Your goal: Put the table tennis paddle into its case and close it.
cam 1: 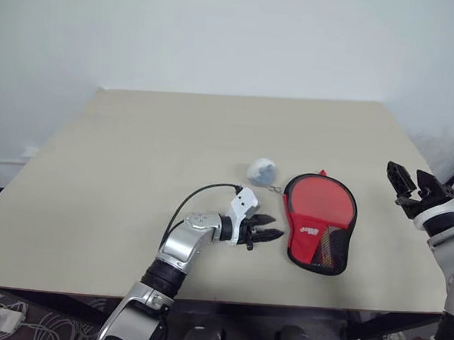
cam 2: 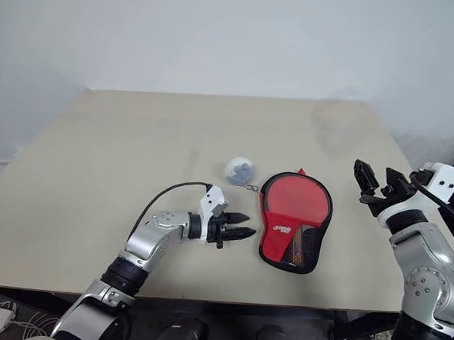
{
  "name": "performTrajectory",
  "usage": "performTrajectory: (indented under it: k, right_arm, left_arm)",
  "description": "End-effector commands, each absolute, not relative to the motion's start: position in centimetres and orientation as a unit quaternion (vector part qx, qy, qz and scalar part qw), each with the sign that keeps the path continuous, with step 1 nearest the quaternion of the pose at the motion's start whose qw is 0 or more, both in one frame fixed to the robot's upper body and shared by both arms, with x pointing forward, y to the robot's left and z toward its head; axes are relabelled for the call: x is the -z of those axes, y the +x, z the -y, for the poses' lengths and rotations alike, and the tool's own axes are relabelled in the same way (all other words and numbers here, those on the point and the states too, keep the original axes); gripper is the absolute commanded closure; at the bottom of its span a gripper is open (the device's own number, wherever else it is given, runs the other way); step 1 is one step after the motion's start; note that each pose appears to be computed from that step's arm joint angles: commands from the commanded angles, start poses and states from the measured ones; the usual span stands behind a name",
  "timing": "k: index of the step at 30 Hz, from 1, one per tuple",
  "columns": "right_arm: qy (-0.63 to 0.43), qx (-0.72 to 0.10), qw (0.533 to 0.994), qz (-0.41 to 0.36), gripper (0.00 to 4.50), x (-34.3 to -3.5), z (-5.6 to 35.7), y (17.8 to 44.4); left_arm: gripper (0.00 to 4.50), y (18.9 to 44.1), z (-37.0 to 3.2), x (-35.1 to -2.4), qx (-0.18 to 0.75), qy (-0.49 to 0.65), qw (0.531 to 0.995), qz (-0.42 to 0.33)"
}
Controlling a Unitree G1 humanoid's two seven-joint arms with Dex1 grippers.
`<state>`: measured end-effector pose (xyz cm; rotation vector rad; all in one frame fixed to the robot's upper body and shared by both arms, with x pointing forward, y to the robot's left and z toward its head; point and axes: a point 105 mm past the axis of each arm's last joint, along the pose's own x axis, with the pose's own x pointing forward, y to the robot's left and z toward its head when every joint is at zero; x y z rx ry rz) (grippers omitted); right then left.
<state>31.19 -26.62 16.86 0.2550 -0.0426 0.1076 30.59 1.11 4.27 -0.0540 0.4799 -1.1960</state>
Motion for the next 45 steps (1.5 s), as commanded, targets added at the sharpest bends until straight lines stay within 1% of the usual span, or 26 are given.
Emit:
performTrajectory:
  k: [1, 4, 9, 16, 21, 24, 29, 38, 42, 45]
  right_arm:
    - [0.112, -0.067, 0.991, 0.038, 0.23, -17.7, 25.9, 31.5]
    - [0.118, -0.064, 0.99, 0.032, 0.23, -17.3, 25.9, 31.8]
    - [0.122, -0.053, 0.991, 0.021, 0.23, -16.8, 26.1, 31.9]
    - [0.118, -0.022, 0.993, 0.01, 0.23, -16.1, 26.8, 31.6]
    - [0.118, -0.003, 0.993, 0.004, 0.23, -15.5, 27.4, 31.3]
    - [0.112, 0.015, 0.994, 0.004, 0.2, -15.5, 27.8, 31.3]
    - [0.109, 0.031, 0.994, 0.003, 0.2, -15.3, 28.3, 31.4]
    - [0.108, 0.049, 0.993, 0.003, 0.2, -15.0, 28.7, 31.6]
    - [0.113, 0.04, 0.993, 0.005, 0.2, -15.1, 28.3, 31.6]
    - [0.11, 0.038, 0.993, 0.003, 0.2, -15.0, 28.1, 31.6]
  left_arm:
    - [2.12, 30.3, 0.1, -5.7, 0.564, -0.06, 0.783, -0.253]
    - [2.12, 30.1, 1.7, -6.1, 0.57, -0.074, 0.774, -0.264]
    - [2.12, 29.2, 3.8, -6.7, 0.592, -0.113, 0.743, -0.29]
    - [2.12, 29.3, 4.6, -6.1, 0.565, -0.177, 0.719, -0.364]
    - [2.12, 29.3, 5.2, -7.1, 0.56, -0.246, 0.69, -0.387]
    - [2.73, 29.4, 5.3, -6.9, 0.547, -0.271, 0.681, -0.405]
    - [4.43, 29.0, 5.2, -6.8, 0.546, -0.273, 0.672, -0.418]
    - [4.47, 29.3, 4.8, -6.8, 0.533, -0.291, 0.666, -0.433]
    - [4.47, 29.1, 2.9, -7.9, 0.545, -0.281, 0.654, -0.443]
    - [4.47, 28.2, 0.9, -9.0, 0.568, -0.266, 0.638, -0.446]
